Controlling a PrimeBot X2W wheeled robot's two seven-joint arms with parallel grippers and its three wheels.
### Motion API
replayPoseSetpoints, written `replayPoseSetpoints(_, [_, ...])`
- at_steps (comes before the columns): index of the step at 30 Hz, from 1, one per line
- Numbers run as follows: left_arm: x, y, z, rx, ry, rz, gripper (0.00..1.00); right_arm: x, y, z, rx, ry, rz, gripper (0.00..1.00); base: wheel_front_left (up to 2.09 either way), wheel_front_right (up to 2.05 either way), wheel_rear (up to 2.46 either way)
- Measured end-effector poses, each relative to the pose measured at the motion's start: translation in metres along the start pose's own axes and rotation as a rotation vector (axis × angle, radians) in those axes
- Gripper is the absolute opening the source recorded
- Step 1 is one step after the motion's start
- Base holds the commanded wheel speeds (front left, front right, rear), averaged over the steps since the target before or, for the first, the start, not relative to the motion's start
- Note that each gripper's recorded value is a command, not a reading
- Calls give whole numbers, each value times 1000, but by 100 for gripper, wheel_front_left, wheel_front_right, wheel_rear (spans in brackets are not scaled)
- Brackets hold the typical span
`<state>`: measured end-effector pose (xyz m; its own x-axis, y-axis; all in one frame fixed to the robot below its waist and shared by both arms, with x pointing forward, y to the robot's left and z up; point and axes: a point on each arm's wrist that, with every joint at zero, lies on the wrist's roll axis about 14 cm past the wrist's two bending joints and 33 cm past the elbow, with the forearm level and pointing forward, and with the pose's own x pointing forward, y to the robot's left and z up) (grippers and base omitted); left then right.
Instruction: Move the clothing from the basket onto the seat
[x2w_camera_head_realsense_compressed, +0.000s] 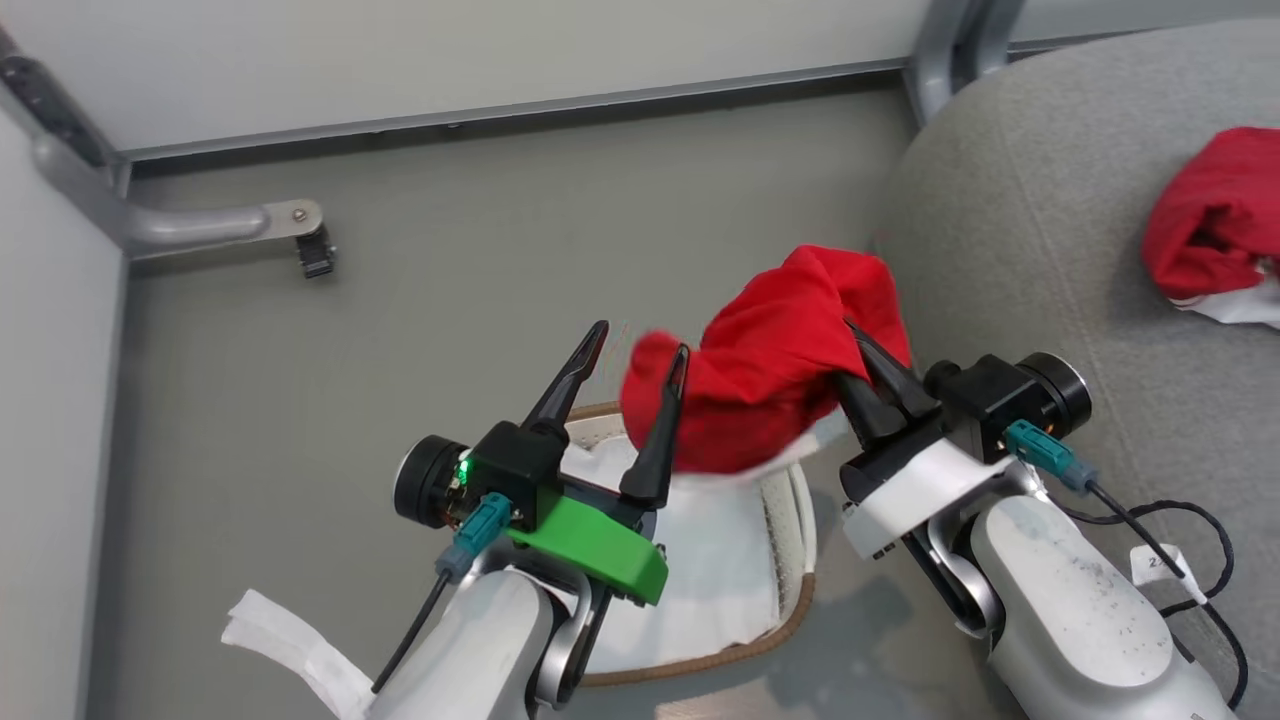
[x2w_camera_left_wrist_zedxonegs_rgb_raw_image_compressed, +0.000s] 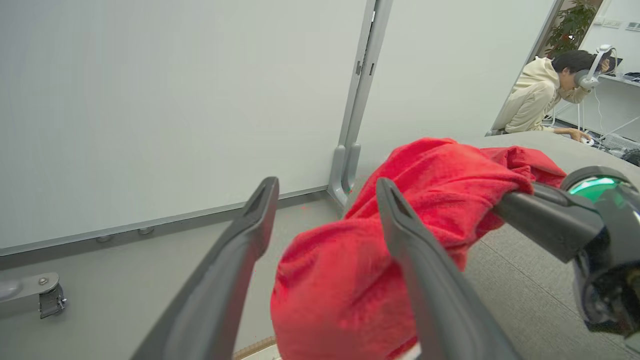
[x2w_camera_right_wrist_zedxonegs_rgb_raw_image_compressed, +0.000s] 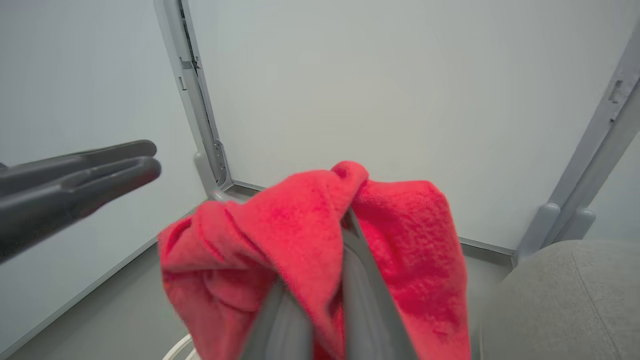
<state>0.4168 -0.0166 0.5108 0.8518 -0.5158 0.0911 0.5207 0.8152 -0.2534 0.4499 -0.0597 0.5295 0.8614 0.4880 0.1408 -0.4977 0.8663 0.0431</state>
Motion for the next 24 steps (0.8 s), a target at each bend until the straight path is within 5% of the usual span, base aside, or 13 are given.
replayPoseSetpoints(10, [21,-46,-28,-40,62,-157,100,-53,-70,26,-69,-21,-222,0,0,0,0])
replayPoseSetpoints(24, [45,-72,-80,-70,170,-283,100,-92,-256,167,-384,-193,-621,0,0,0,0])
